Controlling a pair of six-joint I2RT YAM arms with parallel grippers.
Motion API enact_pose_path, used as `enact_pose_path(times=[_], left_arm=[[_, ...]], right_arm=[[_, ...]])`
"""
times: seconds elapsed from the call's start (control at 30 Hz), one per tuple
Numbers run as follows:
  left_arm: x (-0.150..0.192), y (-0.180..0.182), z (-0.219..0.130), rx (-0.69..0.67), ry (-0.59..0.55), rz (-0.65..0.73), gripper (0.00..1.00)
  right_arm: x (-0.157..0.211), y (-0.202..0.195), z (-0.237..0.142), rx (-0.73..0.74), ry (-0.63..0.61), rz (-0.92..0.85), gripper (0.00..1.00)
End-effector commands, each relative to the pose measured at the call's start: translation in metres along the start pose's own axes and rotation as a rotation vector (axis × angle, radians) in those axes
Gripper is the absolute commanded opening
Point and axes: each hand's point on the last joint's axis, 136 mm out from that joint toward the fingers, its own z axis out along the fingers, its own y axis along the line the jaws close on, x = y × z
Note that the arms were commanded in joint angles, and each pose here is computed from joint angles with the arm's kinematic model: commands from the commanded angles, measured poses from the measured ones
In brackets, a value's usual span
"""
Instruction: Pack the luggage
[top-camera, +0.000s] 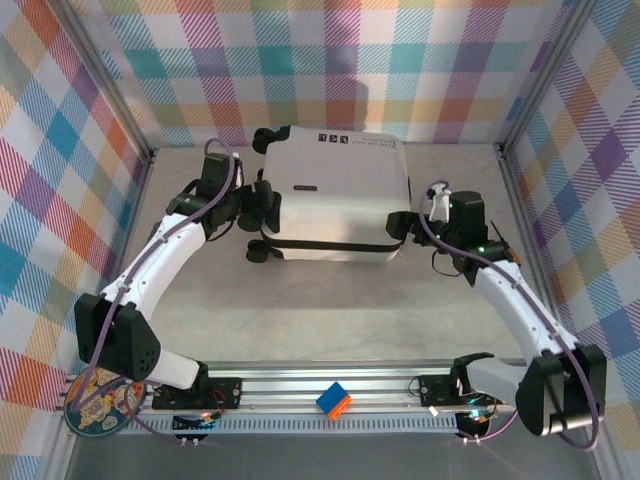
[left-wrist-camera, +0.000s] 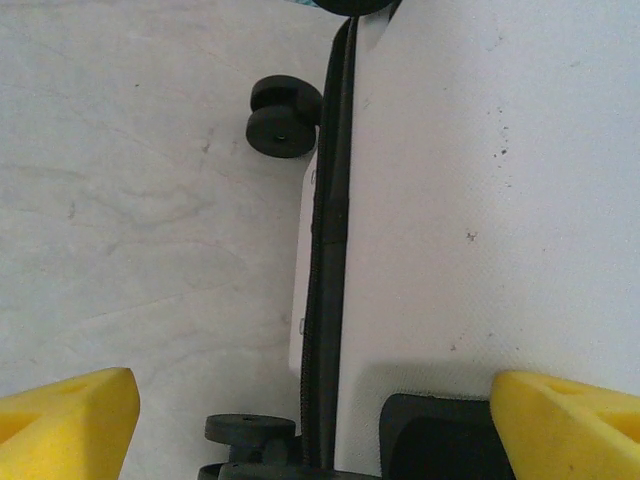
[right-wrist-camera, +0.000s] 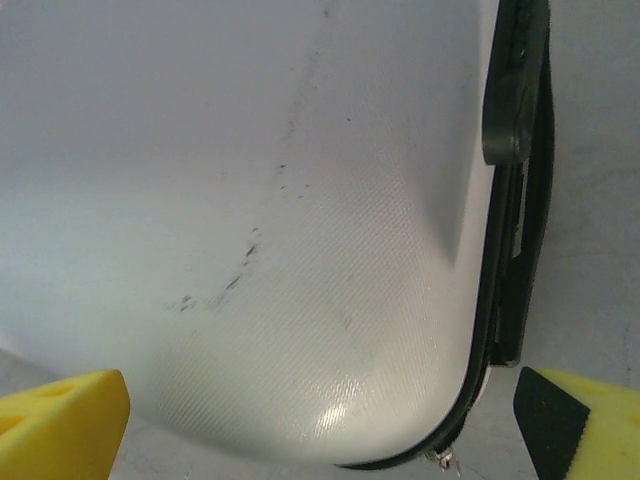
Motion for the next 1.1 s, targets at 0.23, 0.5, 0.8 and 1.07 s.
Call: enact_pose_path(times=[0.23,0.5,0.8,1.07], left_arm=[[-0.013,-0.072,0.018,0.31,0.059,0.035,0.92],[-0.022,-0.075,0.018,0.308,0.059,0.084,0.92],[-0.023,-0.067,0.011,0.253,0.072,0.149,0.92],[-0.033,-0.052,-0.009,0.148,0.022,0.202,0.93]], right_arm=[[-0.03,0.027,0.025,-0.174,0.003,0.002,0.99],[-0.001,0.081,0.01,-0.361,0.038,-0.058,0.93],[0.071,0.134,-0.016,-0.452,0.098,-0.117,0.92],[0.047,0.096,-0.03,-0.258,0.007,-0.117,1.0]])
